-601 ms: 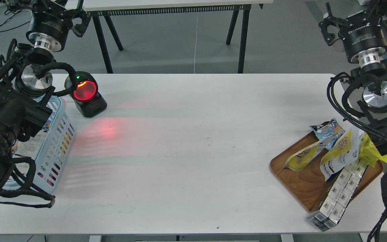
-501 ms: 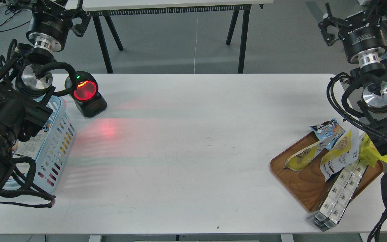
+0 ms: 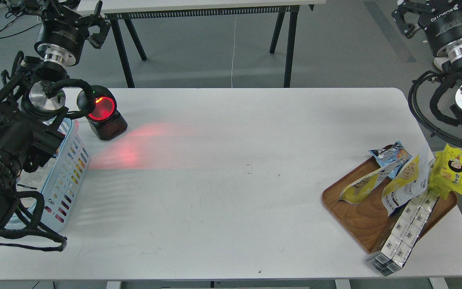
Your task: Scan snack and place in basket
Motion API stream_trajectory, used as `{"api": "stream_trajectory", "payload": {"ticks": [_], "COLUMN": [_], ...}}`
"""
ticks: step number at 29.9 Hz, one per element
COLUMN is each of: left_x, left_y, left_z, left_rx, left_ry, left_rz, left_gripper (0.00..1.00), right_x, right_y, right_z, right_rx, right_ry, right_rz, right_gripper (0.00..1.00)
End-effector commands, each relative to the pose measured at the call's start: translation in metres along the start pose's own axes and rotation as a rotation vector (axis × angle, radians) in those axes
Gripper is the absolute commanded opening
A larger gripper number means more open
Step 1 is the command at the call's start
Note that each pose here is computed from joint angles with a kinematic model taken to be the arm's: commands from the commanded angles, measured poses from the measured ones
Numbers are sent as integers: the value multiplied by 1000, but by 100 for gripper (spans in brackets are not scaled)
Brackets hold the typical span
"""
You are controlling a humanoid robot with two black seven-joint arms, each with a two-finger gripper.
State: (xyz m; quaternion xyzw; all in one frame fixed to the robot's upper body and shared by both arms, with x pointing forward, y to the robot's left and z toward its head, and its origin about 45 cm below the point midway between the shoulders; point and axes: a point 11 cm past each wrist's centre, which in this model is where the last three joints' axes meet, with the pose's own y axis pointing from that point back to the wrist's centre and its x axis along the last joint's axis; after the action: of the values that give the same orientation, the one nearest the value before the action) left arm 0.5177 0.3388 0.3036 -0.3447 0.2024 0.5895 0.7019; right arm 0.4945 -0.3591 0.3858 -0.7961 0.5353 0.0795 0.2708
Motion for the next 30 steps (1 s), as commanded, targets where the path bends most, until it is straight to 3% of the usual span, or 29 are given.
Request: {"api": "stream_trajectory", "payload": {"ticks": [1, 8, 14, 21, 30], "left_x": [1, -1, 1, 1, 2], "left_y": [1, 0, 0, 0, 1], "left_z": [-2, 0, 4, 4, 1], "left_rx": [6, 2, -6, -10, 4], "left_ry": [2, 5, 3, 5, -3], "left_rz": [2, -1, 2, 3, 3], "left_gripper": [100, 100, 100, 100, 100], "right_x": [-29, -105, -156, -195, -207], "right_y": [-15, -28, -14, 23, 75], "right_z": [-15, -2, 29, 62, 84], "right_rx": [-107, -284, -448, -586, -745], "right_ry": [214, 616, 993, 1326, 1584], "right_rz": [-126, -454, -784, -1169, -1536], "right_gripper": [99, 99, 99, 99, 99]}}
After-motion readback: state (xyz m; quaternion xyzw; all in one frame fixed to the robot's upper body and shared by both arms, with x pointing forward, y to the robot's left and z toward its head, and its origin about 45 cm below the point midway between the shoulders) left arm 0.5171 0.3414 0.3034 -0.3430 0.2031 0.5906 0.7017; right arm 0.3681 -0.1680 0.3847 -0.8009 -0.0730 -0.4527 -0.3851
